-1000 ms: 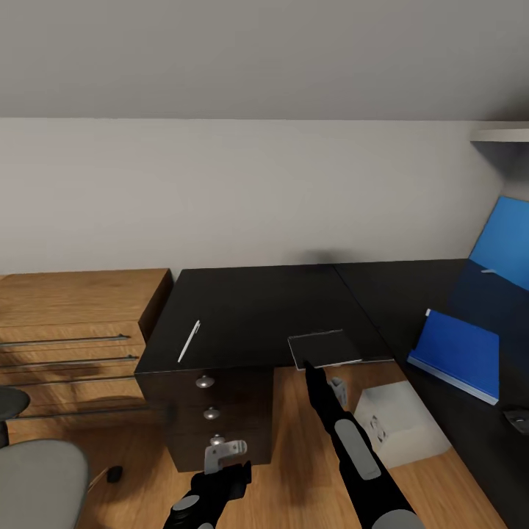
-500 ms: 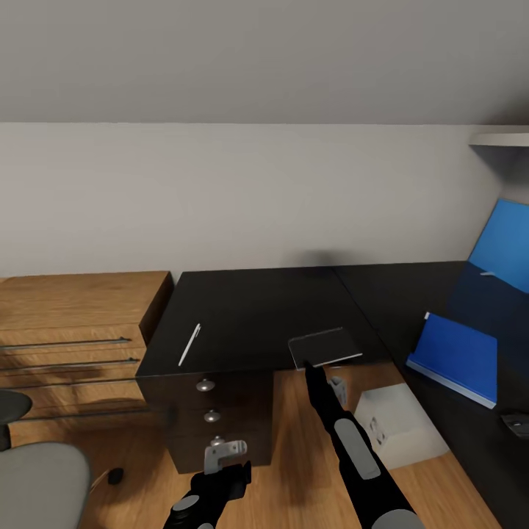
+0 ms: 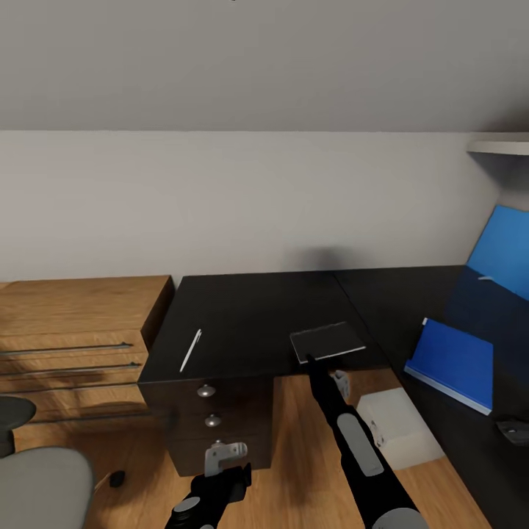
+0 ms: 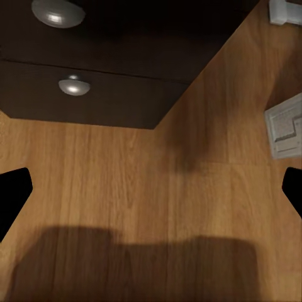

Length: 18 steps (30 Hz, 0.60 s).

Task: In the bedroom, organize the workspace by keeping the computer under the desk, ensuring the monitor is on the desk, placing the keyboard on the desk next to the monitor, placing the mouse on the desk next to the keyboard, moving the folder from the swivel chair onto the desk next to the mouse, stacking the notebook on top of the folder with the pen on top of the notebook, and positioning the swivel chair next to the desk.

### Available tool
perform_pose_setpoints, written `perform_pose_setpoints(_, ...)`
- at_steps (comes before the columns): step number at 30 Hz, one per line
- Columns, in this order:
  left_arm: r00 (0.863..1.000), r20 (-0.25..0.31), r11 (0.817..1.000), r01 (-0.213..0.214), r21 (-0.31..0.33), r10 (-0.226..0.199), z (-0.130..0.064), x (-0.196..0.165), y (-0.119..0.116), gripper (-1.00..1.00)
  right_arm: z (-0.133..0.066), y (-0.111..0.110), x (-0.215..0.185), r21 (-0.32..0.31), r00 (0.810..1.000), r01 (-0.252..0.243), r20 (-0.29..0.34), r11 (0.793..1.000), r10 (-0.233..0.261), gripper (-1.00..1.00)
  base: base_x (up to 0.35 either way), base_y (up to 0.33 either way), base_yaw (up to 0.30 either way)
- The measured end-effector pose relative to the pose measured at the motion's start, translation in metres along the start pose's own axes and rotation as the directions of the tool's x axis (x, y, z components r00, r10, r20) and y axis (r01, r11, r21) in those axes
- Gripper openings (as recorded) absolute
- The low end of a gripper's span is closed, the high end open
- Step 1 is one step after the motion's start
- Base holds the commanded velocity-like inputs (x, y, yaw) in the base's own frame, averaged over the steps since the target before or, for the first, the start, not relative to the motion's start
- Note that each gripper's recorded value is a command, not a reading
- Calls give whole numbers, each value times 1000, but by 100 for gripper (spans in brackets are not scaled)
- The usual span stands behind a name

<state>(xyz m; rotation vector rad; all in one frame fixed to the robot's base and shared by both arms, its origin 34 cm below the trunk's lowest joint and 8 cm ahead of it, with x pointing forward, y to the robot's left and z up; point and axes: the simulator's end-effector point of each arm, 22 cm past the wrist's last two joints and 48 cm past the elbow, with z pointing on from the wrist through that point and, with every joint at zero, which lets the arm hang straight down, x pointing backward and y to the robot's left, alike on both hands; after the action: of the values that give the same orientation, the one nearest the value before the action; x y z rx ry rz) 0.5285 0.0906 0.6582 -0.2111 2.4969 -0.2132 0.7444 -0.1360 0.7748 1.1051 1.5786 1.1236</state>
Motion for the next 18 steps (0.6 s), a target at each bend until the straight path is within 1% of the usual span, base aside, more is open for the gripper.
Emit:
perform_pose_setpoints(7, 1000, -17, 1000, -8, -19, 8, -5, 1, 3, 100, -2, 29, -25, -36, 999, 27, 31, 999, -25, -100, 0, 0, 0)
perform_pose_setpoints(9, 1000, -23, 1000, -12, -22, 11, -7, 2, 3, 100, -5, 34, -30, -41, 999, 34, 38, 999, -32, -100, 0, 0, 0)
perform_pose_setpoints(11, 999, -40, 999, -20, -29, 19, -4, 10, 6, 100, -11, 39, -43, -48, 997, 49, 58, 998, -47, -100, 0, 0, 0)
perform_pose_setpoints(14, 998, -60, 999, -31, -38, 29, -1, 19, 9, 100, -17, 42, -61, -40, 995, 63, 85, 997, -59, -100, 0, 0, 0)
perform_pose_setpoints(16, 997, -67, 999, -36, -41, 33, 0, 23, 11, 100, -21, 40, -83, -22, 992, 51, 120, 998, -48, -100, 0, 0, 0)
perform_pose_setpoints(17, 997, -70, 998, -37, -44, 34, 1, 24, 12, 100, -26, 38, -109, -10, 986, 17, 163, 1000, -15, -100, 0, 0, 0)
perform_pose_setpoints(18, 997, -72, 998, -37, -44, 34, 1, 25, 12, 100, -32, 37, -132, -8, 980, -4, 201, 1000, 5, -100, 0, 0, 0)
